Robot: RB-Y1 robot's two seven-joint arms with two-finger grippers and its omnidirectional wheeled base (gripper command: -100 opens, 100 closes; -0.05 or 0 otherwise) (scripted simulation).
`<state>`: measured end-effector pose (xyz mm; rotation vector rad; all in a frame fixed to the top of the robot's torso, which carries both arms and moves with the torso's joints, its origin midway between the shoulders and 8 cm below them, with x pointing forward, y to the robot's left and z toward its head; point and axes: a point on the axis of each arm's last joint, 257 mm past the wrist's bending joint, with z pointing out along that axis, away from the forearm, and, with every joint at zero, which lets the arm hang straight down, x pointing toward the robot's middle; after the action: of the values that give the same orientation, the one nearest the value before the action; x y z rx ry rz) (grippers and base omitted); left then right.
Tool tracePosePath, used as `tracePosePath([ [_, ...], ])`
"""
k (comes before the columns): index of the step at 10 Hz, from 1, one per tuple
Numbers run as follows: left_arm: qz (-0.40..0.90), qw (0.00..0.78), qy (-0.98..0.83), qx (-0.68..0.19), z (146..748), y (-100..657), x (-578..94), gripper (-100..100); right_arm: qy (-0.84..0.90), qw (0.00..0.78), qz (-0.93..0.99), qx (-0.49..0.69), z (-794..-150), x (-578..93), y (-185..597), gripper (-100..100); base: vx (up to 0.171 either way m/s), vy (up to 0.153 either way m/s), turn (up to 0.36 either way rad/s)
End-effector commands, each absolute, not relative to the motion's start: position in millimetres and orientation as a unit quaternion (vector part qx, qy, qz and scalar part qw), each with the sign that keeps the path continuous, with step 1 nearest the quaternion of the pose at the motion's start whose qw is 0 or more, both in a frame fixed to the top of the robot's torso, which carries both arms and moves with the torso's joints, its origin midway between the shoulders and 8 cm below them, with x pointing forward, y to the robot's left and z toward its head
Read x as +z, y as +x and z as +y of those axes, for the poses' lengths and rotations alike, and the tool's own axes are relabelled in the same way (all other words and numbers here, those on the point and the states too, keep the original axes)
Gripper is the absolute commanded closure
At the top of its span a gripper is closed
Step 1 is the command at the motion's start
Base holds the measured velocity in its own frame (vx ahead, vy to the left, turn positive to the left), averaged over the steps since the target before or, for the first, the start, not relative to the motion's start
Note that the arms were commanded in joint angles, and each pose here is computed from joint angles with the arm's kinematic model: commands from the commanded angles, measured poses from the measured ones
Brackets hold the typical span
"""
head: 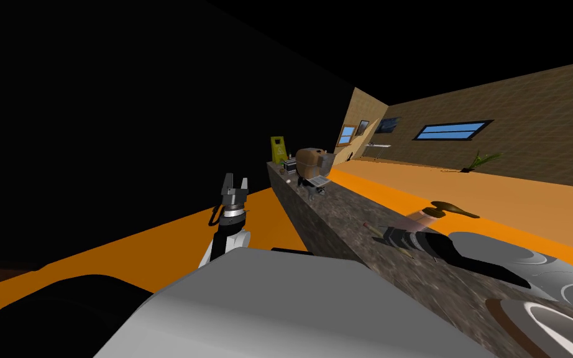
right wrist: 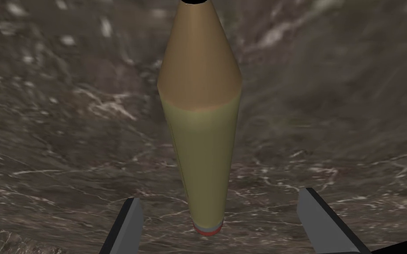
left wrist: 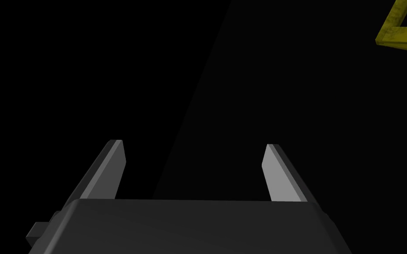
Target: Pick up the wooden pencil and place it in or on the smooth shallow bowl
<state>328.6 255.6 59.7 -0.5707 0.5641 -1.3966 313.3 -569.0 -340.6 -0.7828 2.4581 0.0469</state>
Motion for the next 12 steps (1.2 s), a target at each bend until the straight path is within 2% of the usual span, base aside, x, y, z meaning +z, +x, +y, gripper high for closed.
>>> tracePosePath([
  [1, 0.253, 0.693, -0.255, -0.625, 256, 329, 60, 0, -0.288, 0.278, 0.916, 0.016, -566, -343, 321, -100, -0.059, -0.033, 0.039],
  [5, 0.253, 0.693, -0.255, -0.625, 256, 329, 60, 0, -0.286, 0.28, 0.916, 0.014, -558, -346, 332, -100, -0.045, -0.024, 0.028],
  [6, 0.253, 0.693, -0.256, -0.625, 256, 329, 60, 0, -0.284, 0.28, 0.917, 0.013, -558, -346, 333, 100, 0.0, 0.0, 0.0],
  [10, 0.253, 0.693, -0.256, -0.625, 256, 329, 60, 0, -0.285, 0.28, 0.917, 0.014, -558, -346, 333, 100, 0.0, -0.001, 0.0],
  [11, 0.253, 0.693, -0.256, -0.625, 256, 329, 60, 0, -0.285, 0.28, 0.917, 0.014, -558, -346, 333, 0, 0.0, 0.0, 0.0],
  [12, 0.253, 0.693, -0.256, -0.625, 256, 329, 60, 0, -0.286, 0.278, 0.917, 0.015, -562, -345, 326, 100, 0.037, 0.024, -0.036],
])
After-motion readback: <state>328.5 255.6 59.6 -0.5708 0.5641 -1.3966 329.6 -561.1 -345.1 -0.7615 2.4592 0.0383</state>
